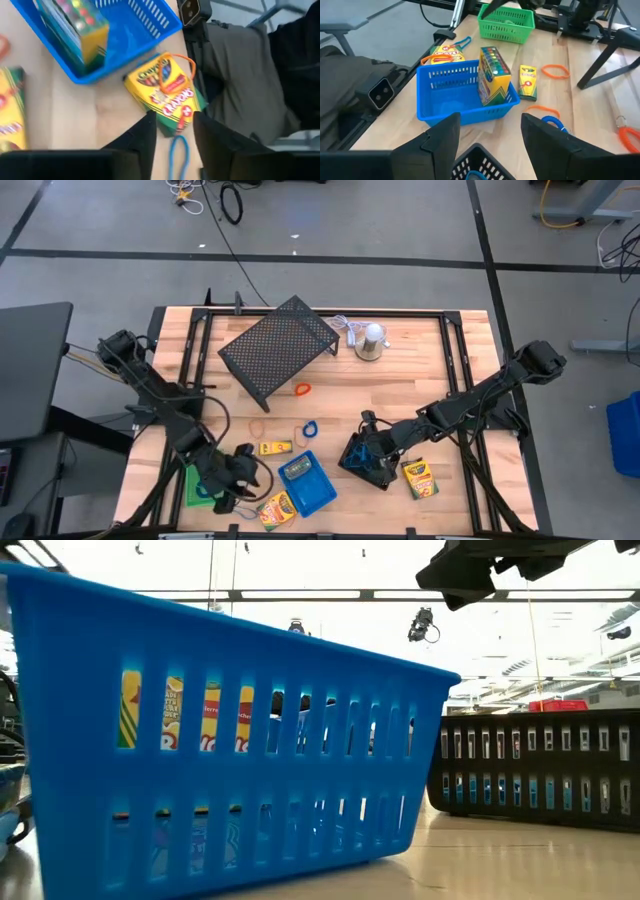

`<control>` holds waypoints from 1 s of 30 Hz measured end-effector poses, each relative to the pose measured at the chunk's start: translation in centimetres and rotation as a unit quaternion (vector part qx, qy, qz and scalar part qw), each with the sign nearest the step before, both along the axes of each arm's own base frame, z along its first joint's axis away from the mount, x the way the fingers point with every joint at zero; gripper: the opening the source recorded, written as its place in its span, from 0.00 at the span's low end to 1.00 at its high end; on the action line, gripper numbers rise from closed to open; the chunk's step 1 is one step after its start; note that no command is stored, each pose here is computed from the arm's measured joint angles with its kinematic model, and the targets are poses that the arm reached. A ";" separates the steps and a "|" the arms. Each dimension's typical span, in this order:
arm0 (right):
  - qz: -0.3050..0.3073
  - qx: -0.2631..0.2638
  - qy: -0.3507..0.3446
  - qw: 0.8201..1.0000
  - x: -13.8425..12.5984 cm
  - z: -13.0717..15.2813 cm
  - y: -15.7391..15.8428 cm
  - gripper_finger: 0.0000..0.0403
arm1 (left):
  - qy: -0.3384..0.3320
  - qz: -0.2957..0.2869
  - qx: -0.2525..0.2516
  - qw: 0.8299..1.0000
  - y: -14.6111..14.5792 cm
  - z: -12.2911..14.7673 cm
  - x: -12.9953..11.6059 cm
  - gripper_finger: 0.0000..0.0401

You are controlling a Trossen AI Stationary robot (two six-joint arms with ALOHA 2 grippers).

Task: Pick & Place Office Desk Supplies
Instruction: Put the blue rubber band into the black bin

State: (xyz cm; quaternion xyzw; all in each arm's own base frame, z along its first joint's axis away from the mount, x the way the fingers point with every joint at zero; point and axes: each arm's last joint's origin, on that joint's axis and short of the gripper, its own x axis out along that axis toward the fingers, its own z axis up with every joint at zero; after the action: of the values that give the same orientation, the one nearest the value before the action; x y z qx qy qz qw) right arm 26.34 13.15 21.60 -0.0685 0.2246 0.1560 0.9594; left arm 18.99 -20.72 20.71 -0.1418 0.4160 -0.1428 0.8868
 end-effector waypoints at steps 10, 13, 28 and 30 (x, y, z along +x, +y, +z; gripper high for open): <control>-0.017 -0.009 -0.002 1.000 0.0 0.0 -0.1 0.54 | 0.065 0.049 -0.027 0.996 -2.3 -2.5 -1.0 0.60; -0.025 -0.014 -0.001 1.000 0.0 -0.1 -0.2 0.54 | 0.073 0.048 -0.013 0.996 -3.2 -3.2 -0.3 0.60; -0.031 -0.026 0.004 0.999 -0.1 -0.2 -0.3 0.54 | 0.242 0.010 0.160 0.957 -6.6 -6.0 1.5 0.60; -0.033 -0.027 0.004 0.999 -0.1 -0.2 -0.3 0.54 | 0.249 0.011 0.168 0.954 -6.7 -6.7 1.6 0.60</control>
State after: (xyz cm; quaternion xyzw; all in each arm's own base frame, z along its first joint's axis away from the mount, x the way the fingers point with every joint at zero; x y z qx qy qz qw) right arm 26.28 12.88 21.36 -0.0859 0.2346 0.1186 0.9610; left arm 20.56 -27.41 14.02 -0.0265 0.6398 -0.0212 0.7678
